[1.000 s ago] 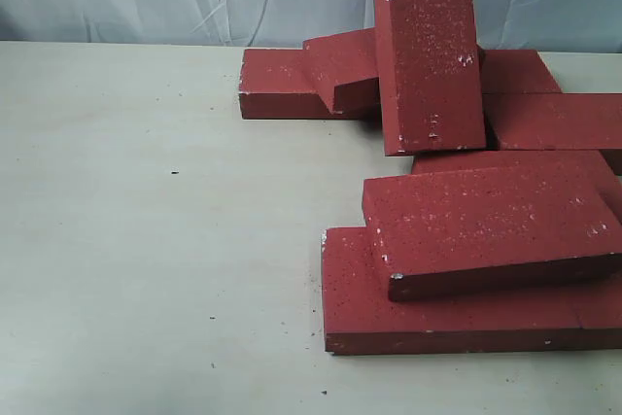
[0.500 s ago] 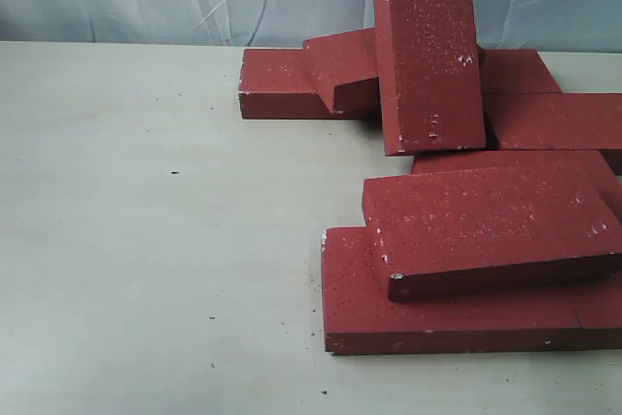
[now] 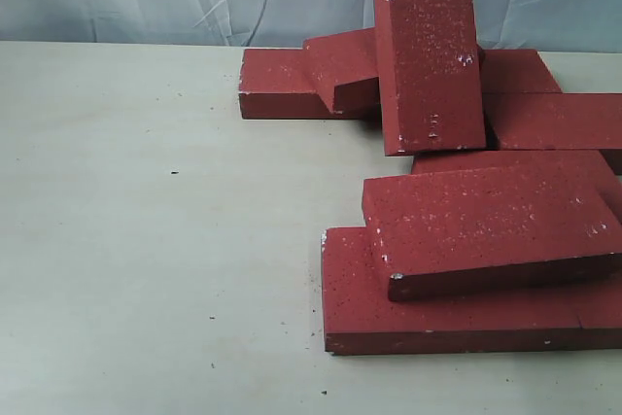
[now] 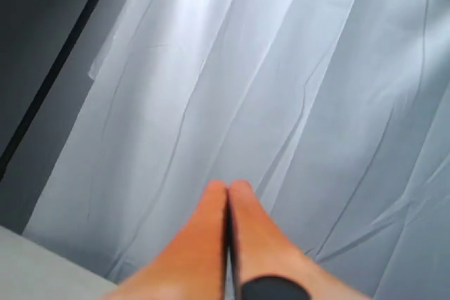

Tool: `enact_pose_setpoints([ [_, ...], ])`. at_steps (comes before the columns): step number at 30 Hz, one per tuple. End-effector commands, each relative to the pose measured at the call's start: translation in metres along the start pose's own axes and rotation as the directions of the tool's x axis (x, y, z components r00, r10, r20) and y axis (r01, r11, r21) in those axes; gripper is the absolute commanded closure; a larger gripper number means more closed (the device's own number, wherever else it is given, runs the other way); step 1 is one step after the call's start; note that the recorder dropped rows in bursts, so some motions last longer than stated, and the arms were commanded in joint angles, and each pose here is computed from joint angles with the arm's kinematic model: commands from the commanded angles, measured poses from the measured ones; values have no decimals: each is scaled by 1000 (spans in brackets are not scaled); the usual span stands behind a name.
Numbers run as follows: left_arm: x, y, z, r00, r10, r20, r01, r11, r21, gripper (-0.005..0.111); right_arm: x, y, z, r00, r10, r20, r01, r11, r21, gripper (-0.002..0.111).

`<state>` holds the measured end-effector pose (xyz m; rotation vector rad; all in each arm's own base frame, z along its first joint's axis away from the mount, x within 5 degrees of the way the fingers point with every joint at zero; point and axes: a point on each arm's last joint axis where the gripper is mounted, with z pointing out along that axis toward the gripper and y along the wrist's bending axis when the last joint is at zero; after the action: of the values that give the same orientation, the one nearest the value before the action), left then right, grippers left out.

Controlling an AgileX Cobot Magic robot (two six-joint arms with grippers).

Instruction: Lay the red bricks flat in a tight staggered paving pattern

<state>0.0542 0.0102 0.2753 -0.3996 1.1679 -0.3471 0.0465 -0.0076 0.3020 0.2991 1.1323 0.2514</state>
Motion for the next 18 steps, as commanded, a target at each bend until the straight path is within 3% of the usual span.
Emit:
enact_pose_setpoints([
  [1, -27, -14, 23, 995, -84, 52, 84, 996, -2, 107, -25, 7, 15, 994, 37, 106, -36, 999, -8, 109],
  [5, -39, -25, 52, 999, -46, 6, 46, 999, -17, 107, -37, 13, 33, 995, 22, 94, -22, 1000, -6, 109],
  [9, -31, -34, 86, 960, 217, -177, -216, 976, 25, 107, -36, 18, 50, 998, -63, 16, 63, 998, -7, 109],
  [10, -24, -33, 96, 928, 274, -252, -274, 961, 34, 107, -36, 19, 55, 994, -107, -16, 106, 994, -13, 109],
  [14, -4, -32, 121, 842, 333, -424, -337, 939, 67, 107, -31, 21, 78, 966, -206, -156, 206, 978, -20, 109],
  [18, 20, -38, 142, 681, 432, -591, -418, 892, 171, 107, -18, 17, 102, 857, -344, -384, 358, 933, -39, 109],
])
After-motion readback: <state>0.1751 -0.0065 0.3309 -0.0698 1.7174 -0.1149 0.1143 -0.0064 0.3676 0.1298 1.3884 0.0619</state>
